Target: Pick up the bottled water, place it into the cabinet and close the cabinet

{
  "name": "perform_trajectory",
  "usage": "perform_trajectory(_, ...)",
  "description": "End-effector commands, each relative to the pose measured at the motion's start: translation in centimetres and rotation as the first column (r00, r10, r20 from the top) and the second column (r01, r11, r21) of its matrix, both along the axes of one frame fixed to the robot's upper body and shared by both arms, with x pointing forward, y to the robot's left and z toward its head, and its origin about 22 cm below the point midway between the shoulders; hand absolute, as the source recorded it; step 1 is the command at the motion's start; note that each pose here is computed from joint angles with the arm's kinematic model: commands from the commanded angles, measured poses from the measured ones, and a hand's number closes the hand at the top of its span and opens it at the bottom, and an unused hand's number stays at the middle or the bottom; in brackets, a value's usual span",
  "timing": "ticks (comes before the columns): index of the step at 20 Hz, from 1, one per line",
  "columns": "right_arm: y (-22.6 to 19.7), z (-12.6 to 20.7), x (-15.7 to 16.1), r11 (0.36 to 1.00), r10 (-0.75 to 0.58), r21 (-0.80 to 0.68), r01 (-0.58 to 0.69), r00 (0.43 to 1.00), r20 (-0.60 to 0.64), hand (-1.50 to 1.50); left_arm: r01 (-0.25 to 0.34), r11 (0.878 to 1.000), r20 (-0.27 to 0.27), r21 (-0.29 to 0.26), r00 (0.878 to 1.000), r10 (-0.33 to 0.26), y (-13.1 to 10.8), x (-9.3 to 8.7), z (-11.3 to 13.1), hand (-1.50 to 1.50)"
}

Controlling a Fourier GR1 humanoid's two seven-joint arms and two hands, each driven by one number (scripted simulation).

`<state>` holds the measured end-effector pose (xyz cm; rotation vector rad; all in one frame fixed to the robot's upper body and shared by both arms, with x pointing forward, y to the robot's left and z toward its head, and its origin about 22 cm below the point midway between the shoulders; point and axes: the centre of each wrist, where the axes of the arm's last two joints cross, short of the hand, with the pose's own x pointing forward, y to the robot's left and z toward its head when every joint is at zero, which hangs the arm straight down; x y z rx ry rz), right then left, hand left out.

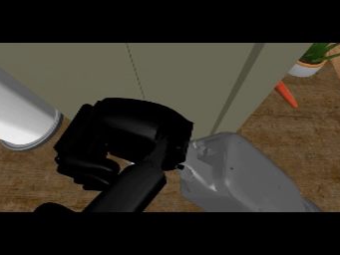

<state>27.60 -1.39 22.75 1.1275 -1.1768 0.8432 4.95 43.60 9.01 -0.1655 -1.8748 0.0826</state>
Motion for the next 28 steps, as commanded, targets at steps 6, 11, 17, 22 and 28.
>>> perform_trajectory(6,-4.4,-4.2,6.0,0.992,-0.121,0.012,0.122,0.989,-0.090,1.50,-0.032,0.999,0.019,-0.017,0.999,0.033,0.9,-3.7,-0.6,-1.50)
perform_trajectory(11,-4.6,-6.0,9.1,0.977,-0.210,0.009,0.212,0.974,-0.085,1.50,-0.008,1.000,0.002,-0.015,1.000,0.008,0.4,-2.7,0.7,-1.50)
perform_trajectory(17,-6.4,-3.3,12.1,0.955,-0.292,0.068,0.287,0.953,0.077,1.50,-0.010,1.000,0.002,-0.014,1.000,0.010,1.2,-1.5,-0.3,-1.50)
perform_trajectory(22,-4.9,-3.3,12.4,0.938,-0.343,0.106,0.331,0.931,0.122,1.50,0.012,1.000,-0.011,-0.022,1.000,-0.013,0.4,-1.8,-0.3,-1.50)
perform_trajectory(28,-4.5,-0.6,12.3,0.896,-0.439,0.175,0.408,0.875,0.205,-1.50,0.001,1.000,-0.003,-0.024,1.000,-0.001,0.7,-1.9,-0.8,-1.50)
